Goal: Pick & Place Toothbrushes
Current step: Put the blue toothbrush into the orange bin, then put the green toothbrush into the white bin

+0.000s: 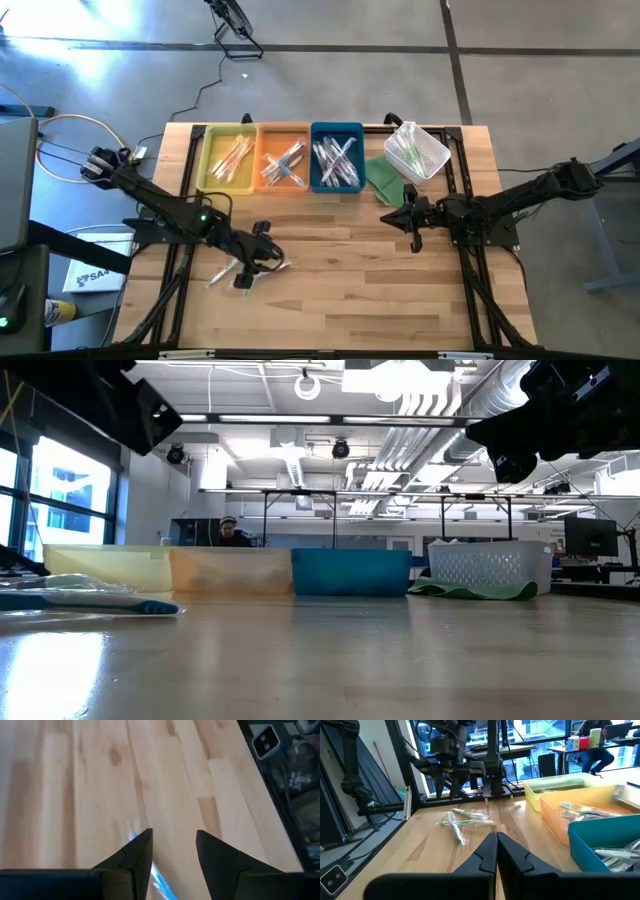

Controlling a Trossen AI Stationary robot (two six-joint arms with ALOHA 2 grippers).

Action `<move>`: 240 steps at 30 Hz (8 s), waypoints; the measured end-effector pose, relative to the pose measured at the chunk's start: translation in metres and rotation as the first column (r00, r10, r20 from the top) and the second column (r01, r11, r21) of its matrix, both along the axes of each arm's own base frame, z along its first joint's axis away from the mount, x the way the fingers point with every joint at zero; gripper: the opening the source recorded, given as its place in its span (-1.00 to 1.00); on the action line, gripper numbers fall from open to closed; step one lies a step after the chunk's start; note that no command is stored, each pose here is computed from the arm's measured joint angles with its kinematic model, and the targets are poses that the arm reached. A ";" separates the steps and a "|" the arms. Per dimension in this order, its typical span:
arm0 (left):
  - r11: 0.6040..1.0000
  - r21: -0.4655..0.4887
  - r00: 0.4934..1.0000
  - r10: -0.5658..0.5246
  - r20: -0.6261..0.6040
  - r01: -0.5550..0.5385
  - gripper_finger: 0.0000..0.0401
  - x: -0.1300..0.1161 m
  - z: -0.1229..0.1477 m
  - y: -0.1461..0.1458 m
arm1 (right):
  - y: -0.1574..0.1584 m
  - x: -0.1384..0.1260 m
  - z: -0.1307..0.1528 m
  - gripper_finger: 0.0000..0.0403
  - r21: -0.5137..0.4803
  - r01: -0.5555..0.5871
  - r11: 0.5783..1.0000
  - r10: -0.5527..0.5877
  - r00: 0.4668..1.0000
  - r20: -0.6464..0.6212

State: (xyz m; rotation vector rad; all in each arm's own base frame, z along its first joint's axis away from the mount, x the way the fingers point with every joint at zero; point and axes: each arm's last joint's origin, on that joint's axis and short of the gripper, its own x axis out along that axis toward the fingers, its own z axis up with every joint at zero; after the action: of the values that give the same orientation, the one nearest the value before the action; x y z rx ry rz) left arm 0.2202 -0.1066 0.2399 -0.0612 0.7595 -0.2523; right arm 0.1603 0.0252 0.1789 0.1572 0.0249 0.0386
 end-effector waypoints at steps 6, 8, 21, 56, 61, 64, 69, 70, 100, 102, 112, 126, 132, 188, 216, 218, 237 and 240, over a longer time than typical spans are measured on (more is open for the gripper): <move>0.996 -0.039 0.987 0.071 -0.145 -0.077 -0.26 -0.002 -0.017 -0.009 | 0.000 0.000 0.000 -0.99 0.001 0.000 1.000 0.000 1.000 -0.001; 0.993 -0.038 0.976 0.101 -0.191 -0.110 -0.26 -0.002 -0.022 -0.009 | 0.000 0.000 0.000 -0.99 0.001 0.001 1.000 -0.001 1.000 0.000; 0.988 -0.007 0.930 0.145 -0.339 -0.157 -0.26 0.009 -0.055 -0.016 | -0.001 0.000 -0.001 -0.99 0.000 0.044 0.999 -0.044 0.999 -0.008; 0.977 -0.002 0.842 0.182 -0.508 -0.212 -0.61 0.017 -0.093 -0.023 | -0.001 0.000 -0.001 -0.99 0.000 0.041 0.999 -0.041 0.999 -0.013; 0.964 -0.018 0.827 0.217 -0.518 -0.264 -0.90 0.017 -0.093 -0.023 | -0.001 0.000 -0.001 -0.99 0.000 0.041 0.999 -0.041 0.999 -0.012; 0.962 -0.062 0.836 0.198 -0.511 -0.265 -0.94 0.018 -0.090 -0.024 | -0.001 0.000 -0.001 -0.99 0.000 0.041 0.999 -0.041 0.999 -0.013; 0.960 -0.150 0.884 0.148 -0.443 -0.236 -0.89 0.020 -0.075 -0.027 | -0.001 0.000 -0.001 -0.99 0.000 0.041 0.999 -0.041 0.999 -0.014; 0.959 -0.165 0.895 0.141 -0.423 -0.229 -0.90 0.021 -0.071 -0.027 | -0.001 0.000 -0.001 -0.99 0.000 0.041 0.999 -0.041 0.999 -0.013; 0.922 0.066 0.902 0.356 0.245 -0.381 -0.92 0.027 0.054 0.115 | -0.001 0.000 -0.002 -0.99 0.014 0.041 0.999 -0.040 0.999 -0.019; 0.911 0.070 0.894 0.380 0.239 -0.406 -0.92 0.026 0.053 0.133 | -0.001 0.000 -0.001 -0.99 0.014 0.041 0.999 -0.041 0.999 -0.016; 0.831 0.097 0.820 0.510 0.258 -0.548 -0.93 0.010 0.054 0.201 | -0.001 0.000 -0.001 -0.99 0.006 0.041 0.999 -0.041 0.999 -0.015; 0.717 0.078 0.708 0.654 0.265 -0.692 -0.93 0.012 0.002 0.244 | -0.001 0.000 -0.001 -0.99 0.003 0.041 0.999 -0.041 0.999 -0.015; 0.693 0.075 0.694 0.701 0.165 -0.718 -0.93 0.023 -0.026 0.252 | -0.001 0.000 -0.002 -0.99 -0.001 0.041 0.999 -0.042 0.999 -0.017; 0.950 -0.076 0.946 0.310 0.096 -0.304 -0.16 0.017 0.009 0.145 | -0.001 0.000 -0.002 -0.99 -0.006 0.040 0.999 -0.040 0.999 -0.023; 0.910 -0.034 0.765 0.327 -0.555 -0.413 -0.16 -0.051 -0.022 0.014 | -0.001 0.000 -0.004 -0.99 -0.010 0.041 0.999 -0.041 0.998 -0.039; 0.902 -0.036 0.762 0.340 -0.551 -0.429 -0.16 -0.052 -0.022 0.012 | -0.001 0.000 -0.004 -0.99 -0.010 0.041 0.999 -0.041 0.998 -0.039; 0.886 0.059 0.686 0.397 -0.610 -0.461 -0.16 -0.055 -0.032 0.010 | -0.001 0.000 -0.004 -0.99 -0.010 0.041 0.999 -0.042 0.998 -0.041; 0.886 0.076 0.671 0.400 -0.624 -0.457 -0.16 -0.053 -0.037 0.009 | -0.001 0.000 -0.004 -0.99 -0.011 0.043 0.999 -0.043 0.998 -0.043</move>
State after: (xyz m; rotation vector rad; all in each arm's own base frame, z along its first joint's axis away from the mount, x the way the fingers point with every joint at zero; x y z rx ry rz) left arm 0.1676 -0.0980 0.2033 -0.4252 1.3780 0.2141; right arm 0.1601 0.0239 0.1747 0.1484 0.0647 -0.0076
